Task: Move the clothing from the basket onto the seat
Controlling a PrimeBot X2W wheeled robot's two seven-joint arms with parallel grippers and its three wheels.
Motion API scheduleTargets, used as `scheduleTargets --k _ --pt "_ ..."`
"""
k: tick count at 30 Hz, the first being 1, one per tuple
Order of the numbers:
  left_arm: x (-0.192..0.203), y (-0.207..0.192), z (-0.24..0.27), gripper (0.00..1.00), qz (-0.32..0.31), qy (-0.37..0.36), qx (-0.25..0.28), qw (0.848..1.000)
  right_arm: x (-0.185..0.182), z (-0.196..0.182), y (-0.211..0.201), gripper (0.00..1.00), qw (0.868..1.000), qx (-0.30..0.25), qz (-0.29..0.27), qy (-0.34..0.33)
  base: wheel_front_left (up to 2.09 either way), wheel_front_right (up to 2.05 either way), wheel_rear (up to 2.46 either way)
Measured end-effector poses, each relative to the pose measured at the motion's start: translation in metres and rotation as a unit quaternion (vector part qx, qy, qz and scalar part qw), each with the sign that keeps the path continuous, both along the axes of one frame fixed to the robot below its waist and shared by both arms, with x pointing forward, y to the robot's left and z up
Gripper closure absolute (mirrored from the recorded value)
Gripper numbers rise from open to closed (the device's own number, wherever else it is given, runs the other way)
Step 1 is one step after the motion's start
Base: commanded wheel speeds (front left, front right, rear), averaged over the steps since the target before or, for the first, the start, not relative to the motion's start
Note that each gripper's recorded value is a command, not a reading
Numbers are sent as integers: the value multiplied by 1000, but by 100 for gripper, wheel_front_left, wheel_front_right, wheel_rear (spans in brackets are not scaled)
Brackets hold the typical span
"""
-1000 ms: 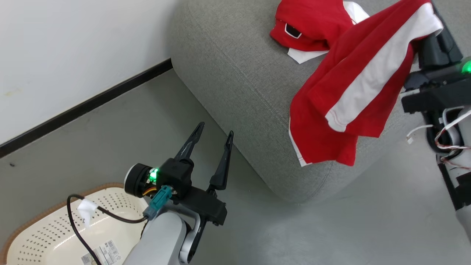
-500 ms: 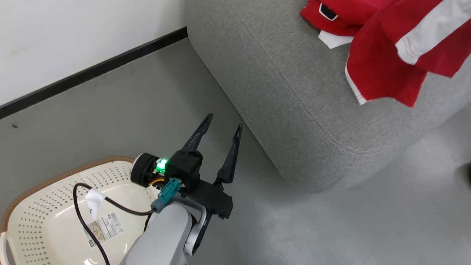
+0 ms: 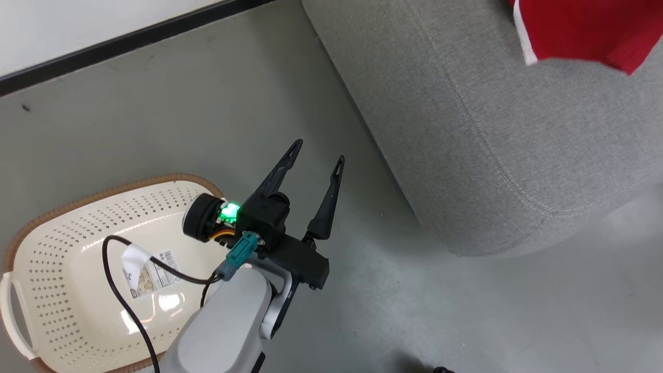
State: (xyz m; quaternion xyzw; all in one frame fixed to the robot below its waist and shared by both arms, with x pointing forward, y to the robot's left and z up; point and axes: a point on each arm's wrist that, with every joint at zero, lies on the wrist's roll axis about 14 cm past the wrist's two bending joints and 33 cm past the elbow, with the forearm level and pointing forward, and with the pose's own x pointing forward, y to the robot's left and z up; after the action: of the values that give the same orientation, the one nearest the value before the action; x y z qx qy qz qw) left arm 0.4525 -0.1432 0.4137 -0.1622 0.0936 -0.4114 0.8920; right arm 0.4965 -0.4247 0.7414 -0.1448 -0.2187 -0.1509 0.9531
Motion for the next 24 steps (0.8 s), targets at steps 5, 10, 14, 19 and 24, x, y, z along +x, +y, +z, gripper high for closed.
scheduleTargets --k 5,10,14,19,24 --pt "10 5 -13 0 7 5 5 1000 7 7 -31 100 999 -3 -41 -6 0 0 0" --pt "11 12 -35 0 11 23 17 1000 12 0 -60 100 997 6 -83 5 0 0 0" --pt "14 13 -46 0 10 29 21 999 15 -31 -85 100 991 29 -121 40 0 0 0" --pt "14 12 -60 0 4 37 26 999 21 -79 -103 100 983 60 -151 88 0 0 0" --pt "10 18 -83 0 5 58 38 998 38 -115 -105 100 977 77 -158 121 0 0 0"
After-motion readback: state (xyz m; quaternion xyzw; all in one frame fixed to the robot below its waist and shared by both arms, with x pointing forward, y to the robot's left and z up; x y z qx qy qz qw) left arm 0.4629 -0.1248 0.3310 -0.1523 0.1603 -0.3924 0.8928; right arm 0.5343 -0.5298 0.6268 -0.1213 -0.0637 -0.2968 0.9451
